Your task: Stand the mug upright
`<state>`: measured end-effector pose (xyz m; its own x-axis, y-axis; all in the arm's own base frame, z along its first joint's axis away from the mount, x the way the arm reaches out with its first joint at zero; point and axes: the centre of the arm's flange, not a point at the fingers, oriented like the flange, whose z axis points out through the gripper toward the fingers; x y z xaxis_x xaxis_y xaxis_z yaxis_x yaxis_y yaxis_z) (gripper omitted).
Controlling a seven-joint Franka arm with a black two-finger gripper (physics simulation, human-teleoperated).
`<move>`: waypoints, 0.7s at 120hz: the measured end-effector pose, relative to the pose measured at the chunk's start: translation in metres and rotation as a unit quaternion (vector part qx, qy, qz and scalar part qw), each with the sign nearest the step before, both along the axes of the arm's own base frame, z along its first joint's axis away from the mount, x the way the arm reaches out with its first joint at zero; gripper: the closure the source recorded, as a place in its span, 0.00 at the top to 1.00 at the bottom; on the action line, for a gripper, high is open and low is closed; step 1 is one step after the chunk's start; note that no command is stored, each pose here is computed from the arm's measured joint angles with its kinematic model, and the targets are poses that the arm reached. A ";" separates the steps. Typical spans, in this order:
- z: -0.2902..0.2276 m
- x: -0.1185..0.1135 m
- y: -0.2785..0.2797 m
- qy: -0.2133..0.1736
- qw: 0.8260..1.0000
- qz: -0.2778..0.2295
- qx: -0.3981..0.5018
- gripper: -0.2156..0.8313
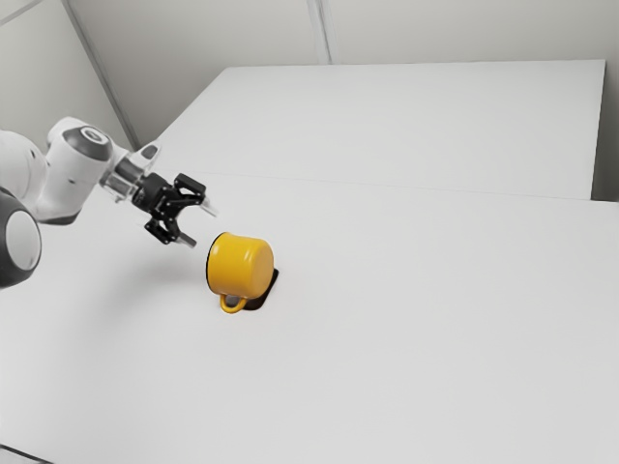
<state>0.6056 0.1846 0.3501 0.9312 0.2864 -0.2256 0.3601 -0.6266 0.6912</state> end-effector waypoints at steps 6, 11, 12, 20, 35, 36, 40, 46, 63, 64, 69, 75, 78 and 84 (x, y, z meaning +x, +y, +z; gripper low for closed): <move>-0.005 0.001 -0.002 -0.003 1.000 0.004 -0.014 0.79; -0.011 0.001 -0.004 -0.004 1.000 0.006 -0.025 0.79; -0.011 0.001 -0.004 -0.005 1.000 0.007 -0.027 0.79; -0.020 0.002 -0.006 -0.006 0.999 0.010 -0.042 0.79; -0.034 0.003 -0.015 -0.007 0.997 0.015 -0.070 0.79; -0.034 0.003 -0.015 -0.008 0.997 0.016 -0.072 0.79; -0.037 0.003 -0.018 -0.009 0.997 0.018 -0.080 0.79; -0.040 0.005 -0.021 -0.012 0.996 0.022 -0.091 0.79; -0.047 0.007 -0.027 -0.017 0.993 0.028 -0.110 0.76; -0.048 0.007 -0.028 -0.017 0.993 0.027 -0.110 0.75; -0.049 0.007 -0.030 -0.017 0.993 0.025 -0.110 0.65; -0.052 0.006 -0.031 -0.013 0.994 0.018 -0.105 0.52; -0.054 0.006 -0.031 -0.012 0.995 0.016 -0.103 0.45; -0.055 0.005 -0.032 -0.010 0.995 0.012 -0.099 0.35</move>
